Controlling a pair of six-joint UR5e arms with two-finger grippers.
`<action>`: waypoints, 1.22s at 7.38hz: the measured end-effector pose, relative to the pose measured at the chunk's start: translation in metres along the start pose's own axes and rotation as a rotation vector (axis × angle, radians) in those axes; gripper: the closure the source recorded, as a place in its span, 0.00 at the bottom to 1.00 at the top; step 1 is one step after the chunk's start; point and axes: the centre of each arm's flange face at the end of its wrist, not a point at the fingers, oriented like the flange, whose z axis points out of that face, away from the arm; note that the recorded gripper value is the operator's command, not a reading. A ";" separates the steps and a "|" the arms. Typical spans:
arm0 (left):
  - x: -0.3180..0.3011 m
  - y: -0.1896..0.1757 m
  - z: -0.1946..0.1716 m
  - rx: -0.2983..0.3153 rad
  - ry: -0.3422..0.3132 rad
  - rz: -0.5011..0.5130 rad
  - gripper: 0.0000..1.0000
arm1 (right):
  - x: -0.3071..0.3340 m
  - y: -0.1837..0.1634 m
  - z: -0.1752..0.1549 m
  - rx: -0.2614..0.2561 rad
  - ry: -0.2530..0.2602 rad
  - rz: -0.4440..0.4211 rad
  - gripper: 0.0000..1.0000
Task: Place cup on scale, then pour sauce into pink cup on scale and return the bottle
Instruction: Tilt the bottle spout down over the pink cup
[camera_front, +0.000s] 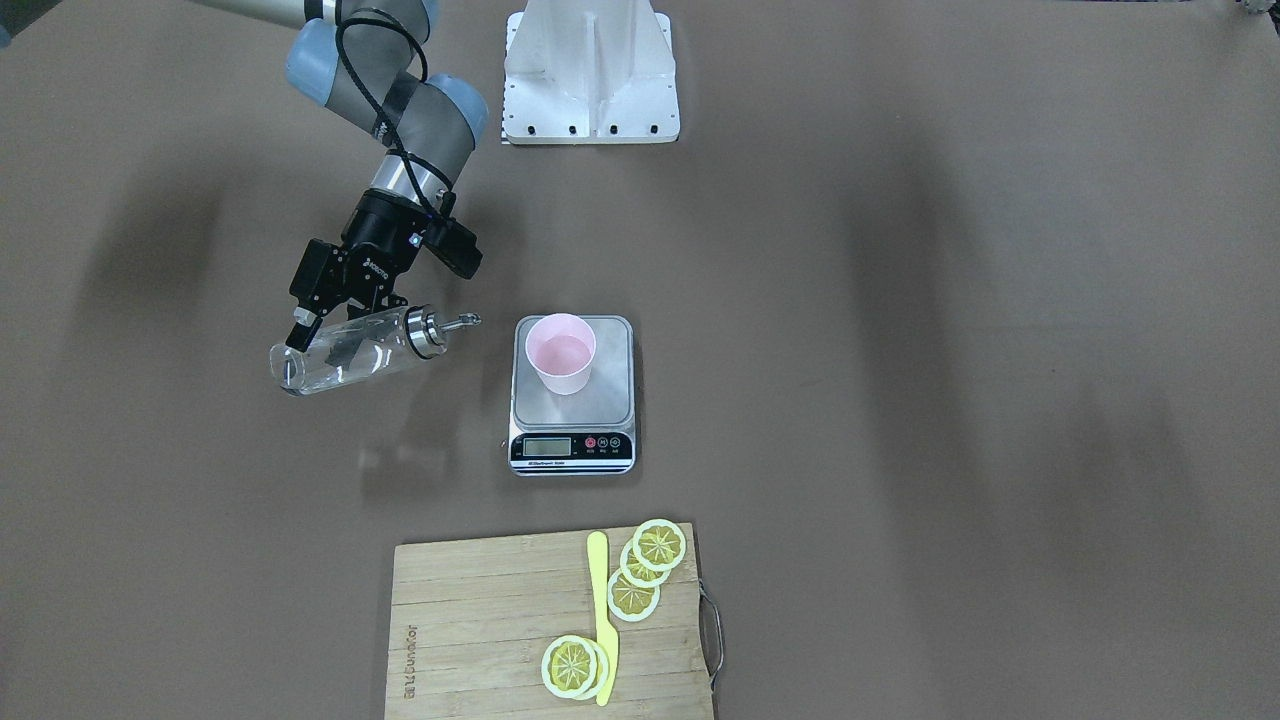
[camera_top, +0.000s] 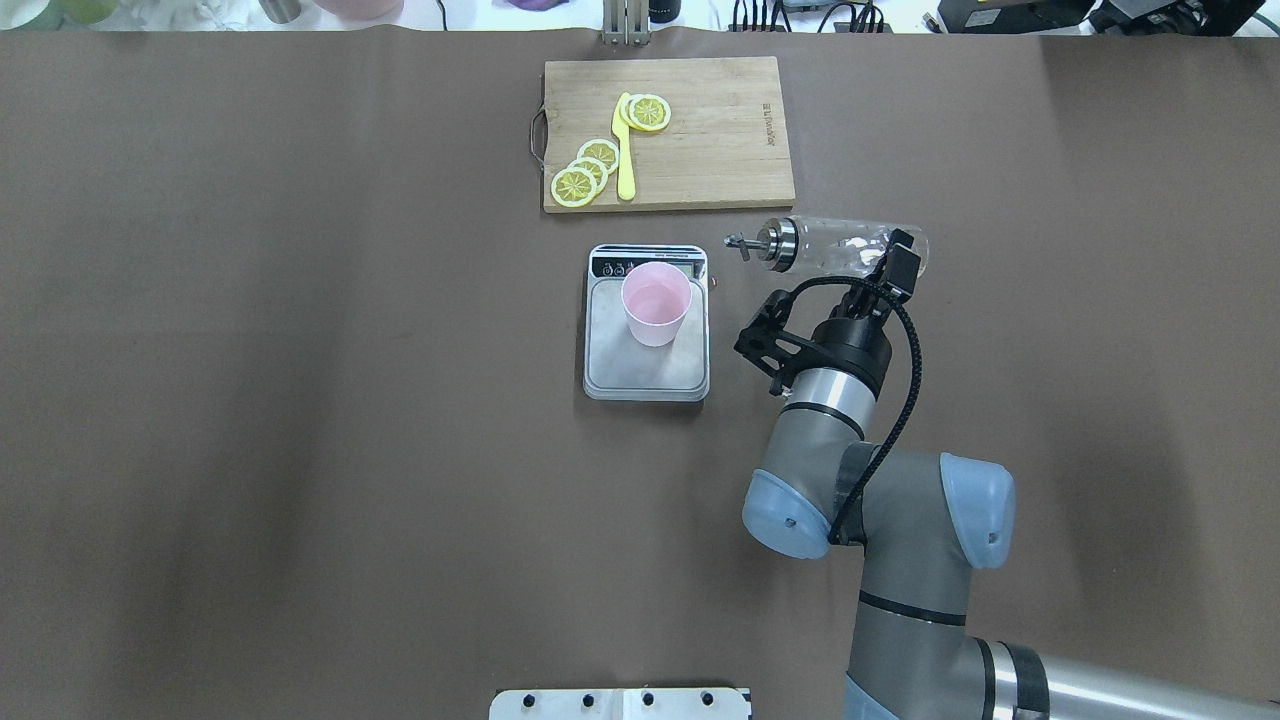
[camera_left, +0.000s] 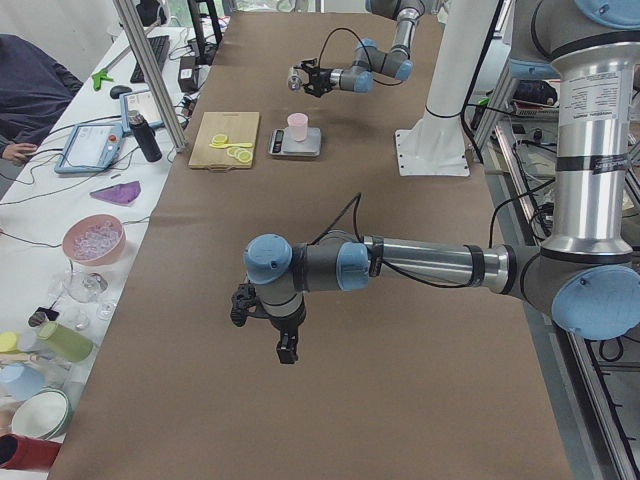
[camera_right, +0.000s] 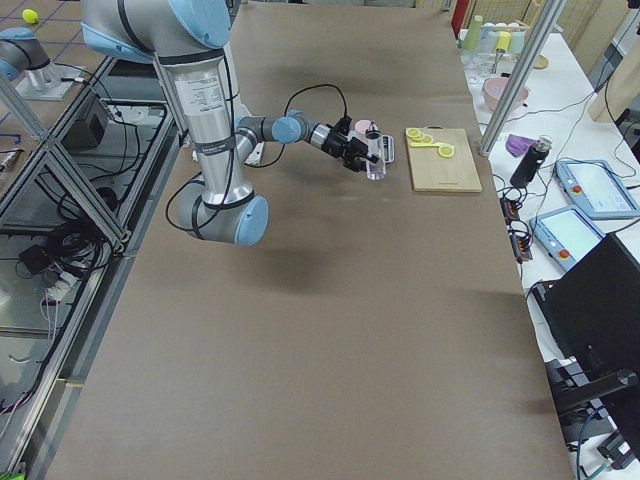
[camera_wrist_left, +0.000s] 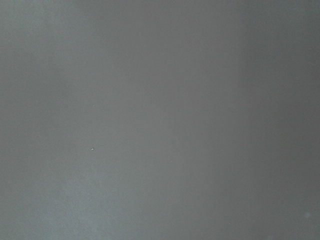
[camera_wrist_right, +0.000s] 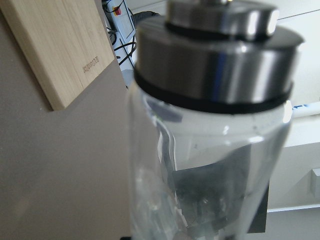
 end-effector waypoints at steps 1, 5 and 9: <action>-0.002 0.004 0.003 -0.005 0.001 -0.005 0.02 | 0.003 -0.007 -0.003 -0.001 0.017 -0.027 1.00; -0.007 0.013 0.009 -0.016 0.003 -0.015 0.02 | -0.007 -0.018 -0.001 0.034 0.092 -0.092 1.00; -0.007 0.013 0.011 -0.019 0.003 -0.016 0.02 | -0.013 -0.033 -0.001 0.049 0.140 -0.144 1.00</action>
